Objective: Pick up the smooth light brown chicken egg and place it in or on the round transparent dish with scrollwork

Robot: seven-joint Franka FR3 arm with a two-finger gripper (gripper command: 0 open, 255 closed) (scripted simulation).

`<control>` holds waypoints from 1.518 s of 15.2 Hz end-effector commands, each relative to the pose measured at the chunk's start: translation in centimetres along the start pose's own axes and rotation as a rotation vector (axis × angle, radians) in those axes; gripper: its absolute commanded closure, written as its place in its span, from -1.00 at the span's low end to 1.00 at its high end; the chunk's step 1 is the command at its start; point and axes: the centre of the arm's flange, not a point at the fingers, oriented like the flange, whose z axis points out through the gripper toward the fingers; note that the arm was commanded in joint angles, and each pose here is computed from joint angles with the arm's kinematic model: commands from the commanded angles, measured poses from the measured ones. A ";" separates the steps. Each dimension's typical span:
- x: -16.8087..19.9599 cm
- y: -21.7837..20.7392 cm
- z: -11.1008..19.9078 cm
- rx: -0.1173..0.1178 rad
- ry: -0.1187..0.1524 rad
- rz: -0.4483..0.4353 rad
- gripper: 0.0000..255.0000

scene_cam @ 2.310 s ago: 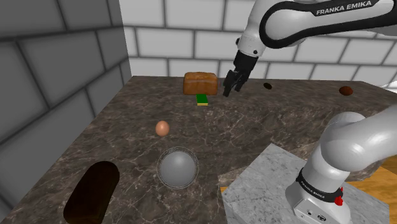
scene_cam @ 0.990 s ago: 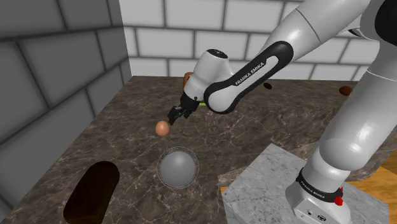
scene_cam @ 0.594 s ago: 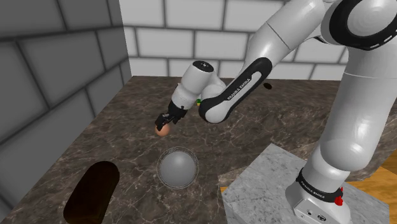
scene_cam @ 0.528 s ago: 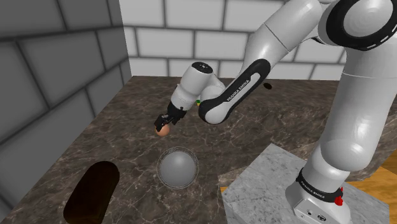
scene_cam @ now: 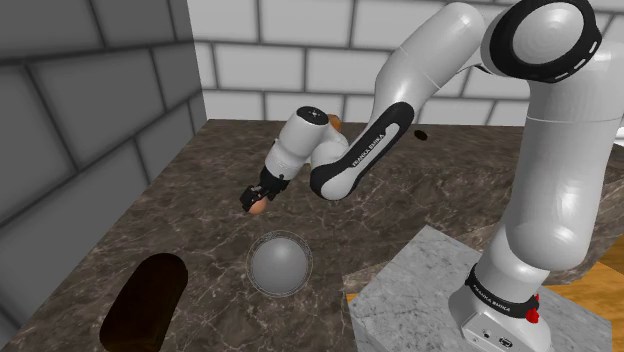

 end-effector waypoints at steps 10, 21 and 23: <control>0.0 0.0 0.0 0.000 0.000 0.000 1.00; 1.7 -0.5 -3.2 0.000 0.000 0.000 1.00; 2.2 -0.6 -4.1 0.000 0.000 0.000 1.00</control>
